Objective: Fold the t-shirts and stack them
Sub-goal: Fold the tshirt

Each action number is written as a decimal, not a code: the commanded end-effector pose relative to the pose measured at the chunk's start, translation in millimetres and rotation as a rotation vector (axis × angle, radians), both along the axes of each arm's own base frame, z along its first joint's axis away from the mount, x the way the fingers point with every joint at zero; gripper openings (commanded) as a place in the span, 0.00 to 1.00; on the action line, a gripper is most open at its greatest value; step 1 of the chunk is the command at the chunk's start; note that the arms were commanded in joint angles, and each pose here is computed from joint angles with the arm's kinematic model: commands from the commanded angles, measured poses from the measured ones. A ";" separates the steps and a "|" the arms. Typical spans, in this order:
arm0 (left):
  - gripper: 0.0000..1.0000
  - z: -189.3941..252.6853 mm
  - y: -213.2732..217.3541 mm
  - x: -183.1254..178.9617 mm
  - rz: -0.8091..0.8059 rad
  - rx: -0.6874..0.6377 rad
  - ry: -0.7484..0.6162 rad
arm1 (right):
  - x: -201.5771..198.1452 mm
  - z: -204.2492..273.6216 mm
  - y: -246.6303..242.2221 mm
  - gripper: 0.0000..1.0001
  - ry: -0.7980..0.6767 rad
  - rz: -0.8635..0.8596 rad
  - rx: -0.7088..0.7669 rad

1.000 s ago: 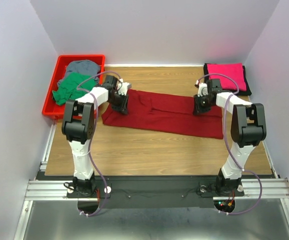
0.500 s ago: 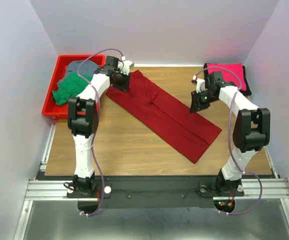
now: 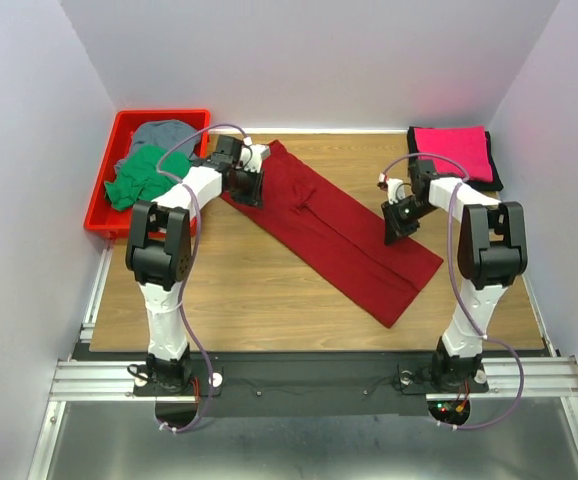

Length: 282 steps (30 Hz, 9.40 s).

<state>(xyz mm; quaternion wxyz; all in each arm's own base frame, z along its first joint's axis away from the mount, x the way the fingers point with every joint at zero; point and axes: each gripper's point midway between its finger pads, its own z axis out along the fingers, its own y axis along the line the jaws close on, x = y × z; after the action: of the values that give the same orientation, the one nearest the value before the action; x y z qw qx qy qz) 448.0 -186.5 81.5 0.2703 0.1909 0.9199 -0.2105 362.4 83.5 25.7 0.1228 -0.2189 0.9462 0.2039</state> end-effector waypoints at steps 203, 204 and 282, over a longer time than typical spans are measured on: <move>0.11 -58.4 -16.2 -278.4 -1.290 0.322 -0.470 | -182.3 2.2 136.7 0.01 -0.613 0.964 -0.080; 0.05 -51.3 -18.4 -277.8 -1.286 0.313 -0.486 | -181.6 12.3 139.5 0.01 -0.624 0.953 -0.065; 0.57 29.3 -30.0 14.8 -1.031 0.365 -0.737 | 79.1 60.6 134.8 0.50 -0.795 0.870 -0.090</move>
<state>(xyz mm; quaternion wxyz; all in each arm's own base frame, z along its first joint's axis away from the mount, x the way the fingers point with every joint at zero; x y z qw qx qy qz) 439.6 -212.6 79.3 0.3611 0.7259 0.5775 -0.0958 423.5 215.8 66.5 0.3344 -0.6606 0.6617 0.1177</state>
